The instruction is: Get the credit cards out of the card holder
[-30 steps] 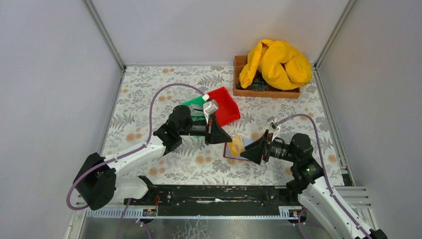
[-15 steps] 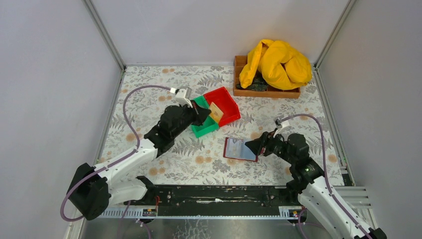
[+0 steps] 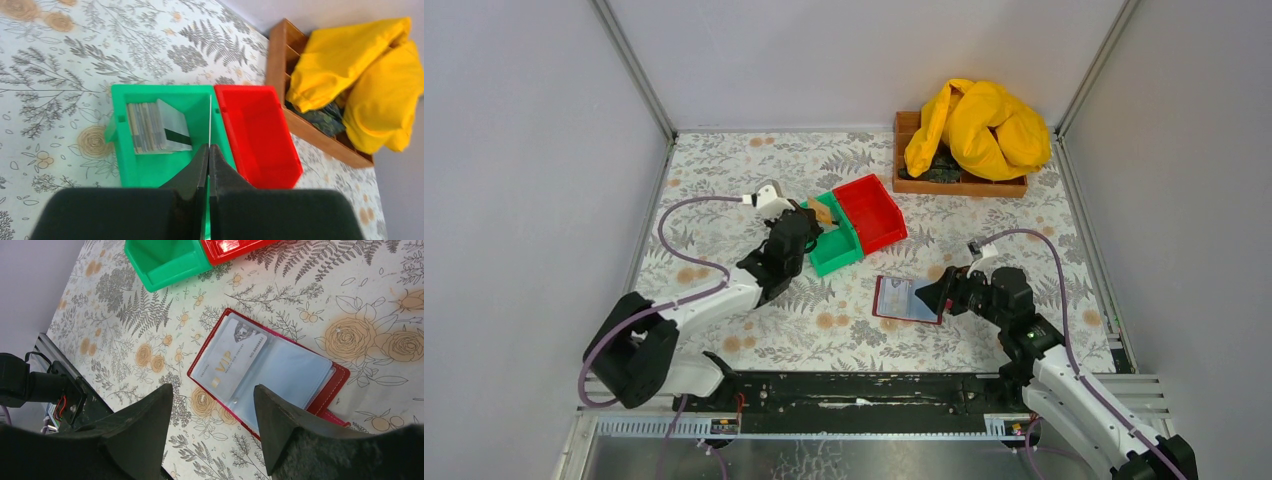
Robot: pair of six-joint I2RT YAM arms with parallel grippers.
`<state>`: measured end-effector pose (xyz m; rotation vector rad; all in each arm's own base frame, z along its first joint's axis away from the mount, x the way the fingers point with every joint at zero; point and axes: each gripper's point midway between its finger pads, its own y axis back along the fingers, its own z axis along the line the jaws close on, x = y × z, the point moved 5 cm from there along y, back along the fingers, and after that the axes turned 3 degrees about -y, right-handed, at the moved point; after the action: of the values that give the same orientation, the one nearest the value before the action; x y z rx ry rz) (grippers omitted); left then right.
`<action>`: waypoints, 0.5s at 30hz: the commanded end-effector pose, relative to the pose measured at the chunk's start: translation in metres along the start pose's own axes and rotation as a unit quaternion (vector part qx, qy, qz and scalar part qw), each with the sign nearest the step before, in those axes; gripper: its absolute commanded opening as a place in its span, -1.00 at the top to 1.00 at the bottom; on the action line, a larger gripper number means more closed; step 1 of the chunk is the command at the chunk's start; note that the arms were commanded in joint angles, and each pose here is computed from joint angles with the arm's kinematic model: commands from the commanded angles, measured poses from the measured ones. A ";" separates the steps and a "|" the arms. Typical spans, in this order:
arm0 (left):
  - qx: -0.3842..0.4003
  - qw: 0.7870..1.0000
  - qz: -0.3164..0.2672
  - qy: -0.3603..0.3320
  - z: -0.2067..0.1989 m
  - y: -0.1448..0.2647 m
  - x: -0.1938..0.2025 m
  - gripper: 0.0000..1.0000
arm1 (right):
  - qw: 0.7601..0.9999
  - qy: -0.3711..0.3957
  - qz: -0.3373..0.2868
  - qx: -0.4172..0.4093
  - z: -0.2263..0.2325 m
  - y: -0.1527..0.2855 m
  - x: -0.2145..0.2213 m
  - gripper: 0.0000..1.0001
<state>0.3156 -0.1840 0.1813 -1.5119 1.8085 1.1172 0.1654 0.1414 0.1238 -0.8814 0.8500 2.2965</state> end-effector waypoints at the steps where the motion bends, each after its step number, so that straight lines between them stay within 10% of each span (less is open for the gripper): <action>1: -0.043 0.994 -0.085 0.058 0.008 -0.013 -0.011 1.00 | 0.999 0.020 -0.037 -0.019 0.008 -0.001 -0.016 -0.34; 15: -0.108 0.986 -0.119 0.050 0.014 -0.040 0.035 1.00 | 0.999 0.019 -0.027 -0.022 0.008 -0.003 -0.014 -0.34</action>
<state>0.3325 -0.1881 0.1161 -1.7086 1.6496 1.2692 0.1684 0.1429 0.1254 -0.8923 0.8374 2.2913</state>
